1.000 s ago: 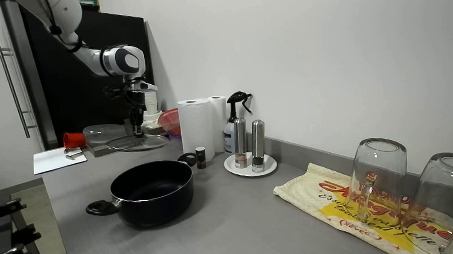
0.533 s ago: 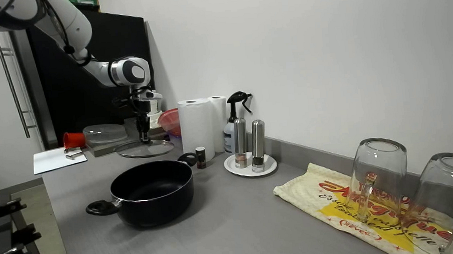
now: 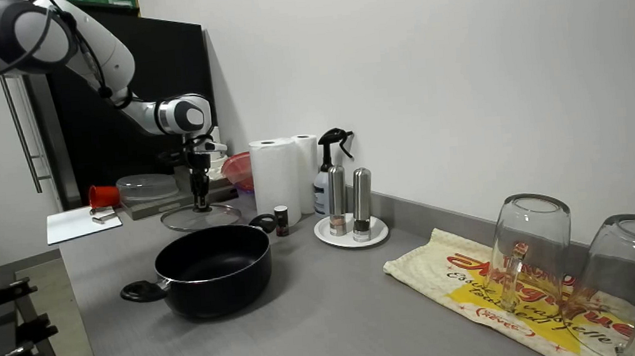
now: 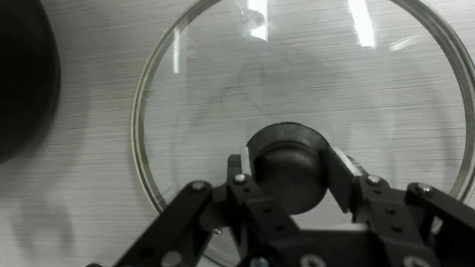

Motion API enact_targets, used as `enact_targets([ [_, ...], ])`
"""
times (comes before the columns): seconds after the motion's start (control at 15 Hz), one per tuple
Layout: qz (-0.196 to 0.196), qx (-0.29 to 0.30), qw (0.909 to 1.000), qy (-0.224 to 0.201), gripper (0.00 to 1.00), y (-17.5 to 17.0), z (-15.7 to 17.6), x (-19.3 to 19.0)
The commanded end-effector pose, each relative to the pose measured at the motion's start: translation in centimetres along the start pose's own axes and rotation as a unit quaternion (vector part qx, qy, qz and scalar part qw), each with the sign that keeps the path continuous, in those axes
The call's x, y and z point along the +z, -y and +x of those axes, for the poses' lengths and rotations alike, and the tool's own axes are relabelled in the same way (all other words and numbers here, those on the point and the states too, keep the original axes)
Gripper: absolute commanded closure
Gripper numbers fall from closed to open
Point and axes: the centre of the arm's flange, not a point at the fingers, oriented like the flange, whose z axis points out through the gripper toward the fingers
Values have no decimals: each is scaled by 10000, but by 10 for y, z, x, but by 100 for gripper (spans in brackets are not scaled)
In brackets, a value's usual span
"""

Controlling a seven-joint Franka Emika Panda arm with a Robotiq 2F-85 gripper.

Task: Take the lid off of the pot

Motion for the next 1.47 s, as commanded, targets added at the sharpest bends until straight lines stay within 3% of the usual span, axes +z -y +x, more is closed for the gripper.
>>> enact_targets([
  [0.0,39,136,9999,46,75,22,17,-4],
  [0.67,103,327,9994,1,75,35,21,8],
  [1.4,-114,301,9992,-220,75,51,18,15],
])
